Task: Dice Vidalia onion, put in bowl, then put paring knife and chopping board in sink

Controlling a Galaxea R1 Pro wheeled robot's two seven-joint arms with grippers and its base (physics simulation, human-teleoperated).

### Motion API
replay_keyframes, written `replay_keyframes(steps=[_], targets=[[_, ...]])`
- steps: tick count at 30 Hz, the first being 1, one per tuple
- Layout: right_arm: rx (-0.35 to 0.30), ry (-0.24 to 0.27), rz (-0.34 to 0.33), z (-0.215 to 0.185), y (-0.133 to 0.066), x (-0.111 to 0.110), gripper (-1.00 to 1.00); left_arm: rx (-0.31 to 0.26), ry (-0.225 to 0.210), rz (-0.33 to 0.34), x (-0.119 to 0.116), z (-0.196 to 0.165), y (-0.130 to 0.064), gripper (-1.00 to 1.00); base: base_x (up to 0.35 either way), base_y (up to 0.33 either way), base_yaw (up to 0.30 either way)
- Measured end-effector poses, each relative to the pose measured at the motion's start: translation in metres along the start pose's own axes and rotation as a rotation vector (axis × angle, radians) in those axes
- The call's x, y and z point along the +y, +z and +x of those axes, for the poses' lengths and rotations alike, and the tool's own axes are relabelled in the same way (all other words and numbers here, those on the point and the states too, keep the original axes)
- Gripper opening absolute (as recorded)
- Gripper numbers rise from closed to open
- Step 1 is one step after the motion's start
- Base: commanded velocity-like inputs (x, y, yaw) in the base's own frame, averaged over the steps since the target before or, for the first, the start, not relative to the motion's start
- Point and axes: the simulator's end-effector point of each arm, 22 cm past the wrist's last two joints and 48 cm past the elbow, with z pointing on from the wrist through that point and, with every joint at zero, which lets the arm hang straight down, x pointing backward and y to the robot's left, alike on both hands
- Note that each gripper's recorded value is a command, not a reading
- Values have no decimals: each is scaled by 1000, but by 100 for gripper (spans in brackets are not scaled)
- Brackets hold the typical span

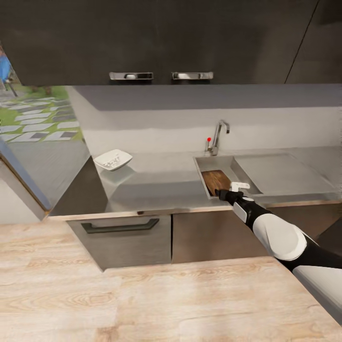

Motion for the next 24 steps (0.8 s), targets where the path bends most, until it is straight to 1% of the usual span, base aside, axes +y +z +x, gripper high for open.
replay_keyframes(steps=[3,6,7,16,17,18,19,20,21,22,23,24], targets=[[1,0,-1,0,0,1,100,0,0,0,0,0,0,100,-336,0,0],[2,-35,-2,1,0,1,100,0,0,0,0,0,0,100,-336,0,0],[3,-37,-3,1,0,2,100,0,0,1,0,0,0,100,-336,0,0],[9,-38,-8,5,0,4,100,0,0,0,0,0,0,100,-333,0,0],[-12,-38,-10,0,0,5,100,-1,-1,-3,2,-1,0,100,-211,0,0],[-27,-38,-17,-2,0,10,100,-3,-3,-13,10,-2,-1,100,-154,0,0],[-30,-38,-21,-1,-1,13,100,-9,-3,-31,24,-6,-2,100,-120,0,0],[-37,-38,-32,2,-1,18,100,-28,1,-56,45,-16,-4,100,-46,0,0],[-32,-38,-39,22,-3,21,100,-79,11,-82,70,-41,-6,100,-15,0,0],[-16,-40,-35,47,-6,17,100,-123,24,-100,89,-65,-10,100,-4,0,0],[-8,-44,-27,82,-14,9,100,-191,42,-121,111,-100,-16,100,-1,0,0],[44,-50,-14,138,-26,-2,100,-231,59,-134,125,-121,-22,100,0,0,0]])
